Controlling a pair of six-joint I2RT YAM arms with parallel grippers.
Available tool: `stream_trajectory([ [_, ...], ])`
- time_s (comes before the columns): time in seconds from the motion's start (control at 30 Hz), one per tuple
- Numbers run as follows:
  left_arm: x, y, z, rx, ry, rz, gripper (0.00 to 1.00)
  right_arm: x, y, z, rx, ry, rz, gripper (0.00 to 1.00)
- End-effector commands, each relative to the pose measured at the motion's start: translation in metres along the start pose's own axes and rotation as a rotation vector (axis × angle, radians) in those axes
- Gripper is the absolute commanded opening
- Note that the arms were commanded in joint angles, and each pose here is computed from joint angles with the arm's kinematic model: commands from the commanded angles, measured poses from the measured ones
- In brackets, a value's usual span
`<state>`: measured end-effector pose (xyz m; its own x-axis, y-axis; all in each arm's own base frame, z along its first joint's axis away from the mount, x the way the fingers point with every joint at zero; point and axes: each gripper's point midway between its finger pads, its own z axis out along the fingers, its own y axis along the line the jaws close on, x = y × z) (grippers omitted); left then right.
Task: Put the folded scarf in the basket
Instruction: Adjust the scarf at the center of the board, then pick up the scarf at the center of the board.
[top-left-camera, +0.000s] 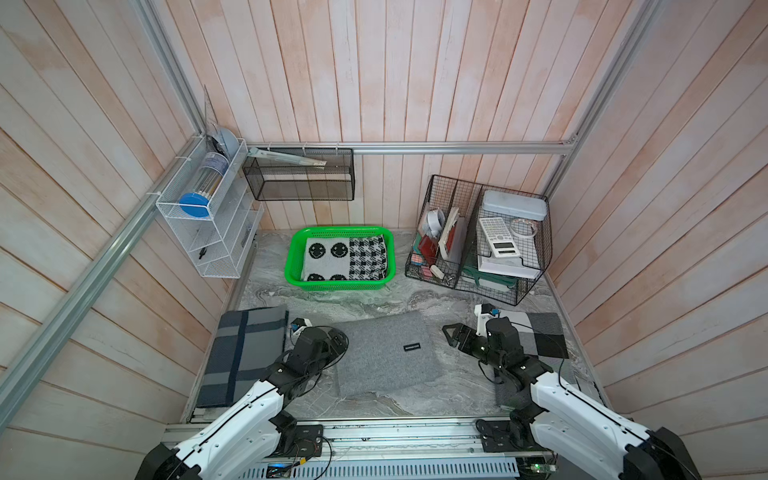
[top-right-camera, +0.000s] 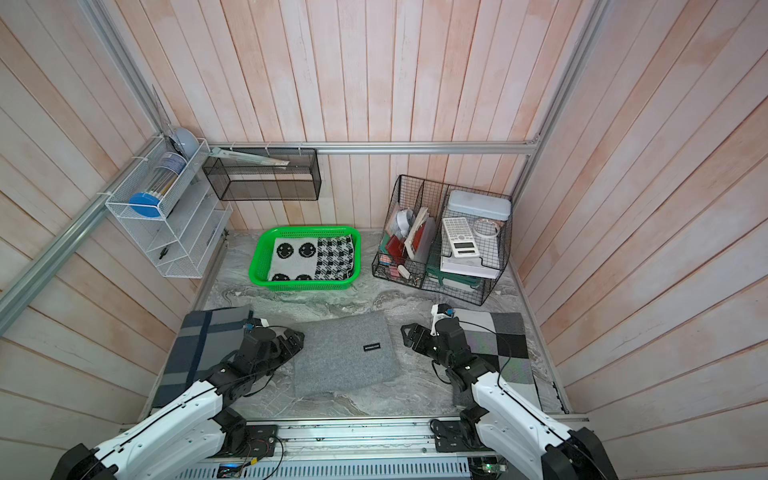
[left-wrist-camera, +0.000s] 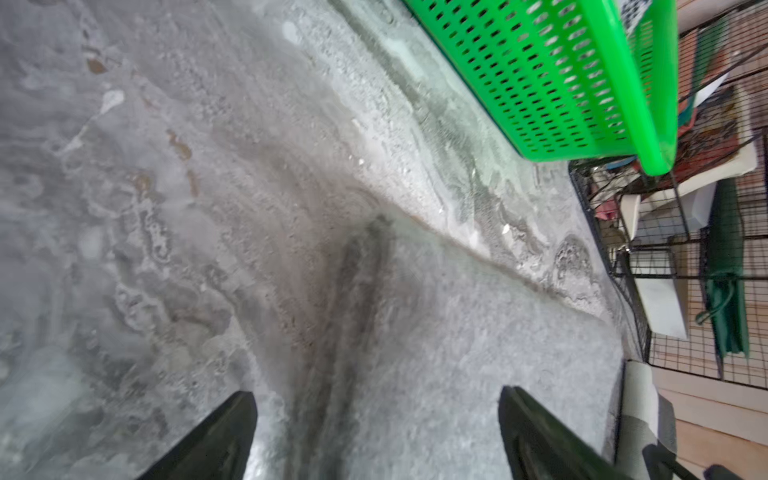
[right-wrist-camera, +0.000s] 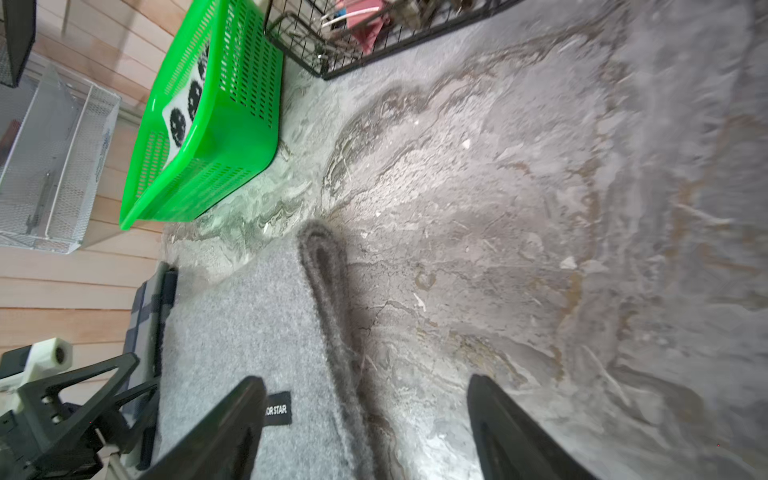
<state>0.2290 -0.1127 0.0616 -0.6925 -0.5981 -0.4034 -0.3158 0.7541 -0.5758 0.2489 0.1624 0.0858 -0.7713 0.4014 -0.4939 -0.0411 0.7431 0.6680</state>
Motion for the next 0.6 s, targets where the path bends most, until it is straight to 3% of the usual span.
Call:
stream_trajectory([
  [0.0, 0.017, 0.011, -0.001, -0.024, 0.07, -0.007, 0.95, -0.005, 0.033, 0.01, -0.146, 0.04, -0.061, 0.82],
  [0.27, 0.035, 0.02, 0.007, -0.036, 0.109, -0.022, 0.91, 0.022, 0.029, 0.038, -0.153, 0.23, -0.065, 0.81],
  [0.57, 0.042, 0.02, 0.017, -0.031, 0.101, -0.051, 0.77, 0.052, 0.031, 0.053, -0.15, 0.33, -0.076, 0.74],
])
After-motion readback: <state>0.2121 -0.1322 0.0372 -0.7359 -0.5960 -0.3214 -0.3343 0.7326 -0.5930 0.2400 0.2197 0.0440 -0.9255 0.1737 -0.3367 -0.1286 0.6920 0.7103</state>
